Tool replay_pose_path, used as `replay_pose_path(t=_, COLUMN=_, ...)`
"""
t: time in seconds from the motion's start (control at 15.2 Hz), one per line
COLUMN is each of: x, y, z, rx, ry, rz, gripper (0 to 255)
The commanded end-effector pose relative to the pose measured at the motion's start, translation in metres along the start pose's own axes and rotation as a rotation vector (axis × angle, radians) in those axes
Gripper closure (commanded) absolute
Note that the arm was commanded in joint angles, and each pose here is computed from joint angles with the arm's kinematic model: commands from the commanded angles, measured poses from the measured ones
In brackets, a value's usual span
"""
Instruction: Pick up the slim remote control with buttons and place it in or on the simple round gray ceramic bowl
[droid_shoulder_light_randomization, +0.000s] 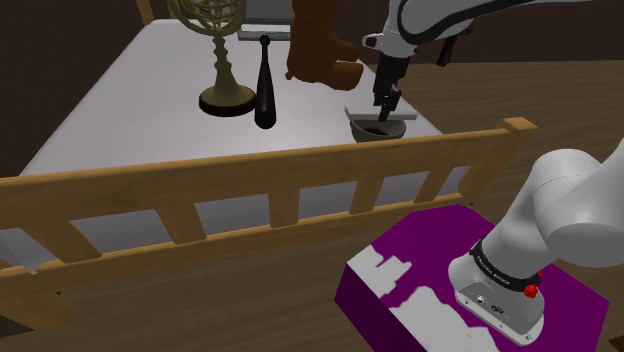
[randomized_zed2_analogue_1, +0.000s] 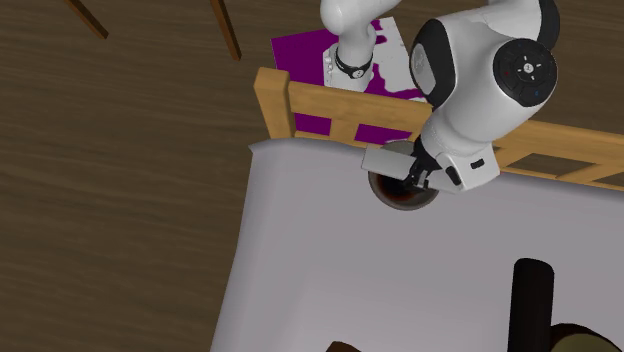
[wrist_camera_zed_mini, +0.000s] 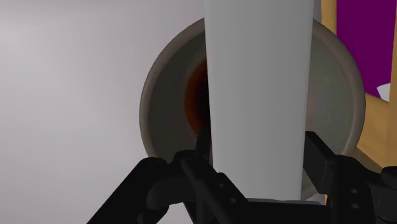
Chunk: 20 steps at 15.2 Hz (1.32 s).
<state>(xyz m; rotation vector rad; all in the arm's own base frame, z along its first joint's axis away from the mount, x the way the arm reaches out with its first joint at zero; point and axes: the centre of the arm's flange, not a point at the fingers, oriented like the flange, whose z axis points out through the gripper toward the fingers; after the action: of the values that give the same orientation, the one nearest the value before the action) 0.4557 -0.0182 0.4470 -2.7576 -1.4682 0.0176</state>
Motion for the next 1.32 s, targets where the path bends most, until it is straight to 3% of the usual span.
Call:
replay_pose_path(t=0.0, x=0.001, y=0.0, z=0.011, rx=-0.001, ry=0.001, rz=0.0, gripper=255)
replay_pose_path(t=0.59, x=0.001, y=0.0, z=0.019, rx=-0.001, ry=0.001, rz=0.0, gripper=255)
replay_pose_path(t=0.66, x=0.001, y=0.0, z=0.019, rx=-0.001, ry=0.001, rz=0.0, gripper=0)
replay_pose_path(t=0.99, x=0.001, y=0.0, z=0.019, rx=-0.001, ry=0.001, rz=0.0, gripper=0)
replay_pose_path(t=1.25, x=0.001, y=0.0, z=-0.031, rx=-0.001, ry=0.001, rz=0.0, gripper=0)
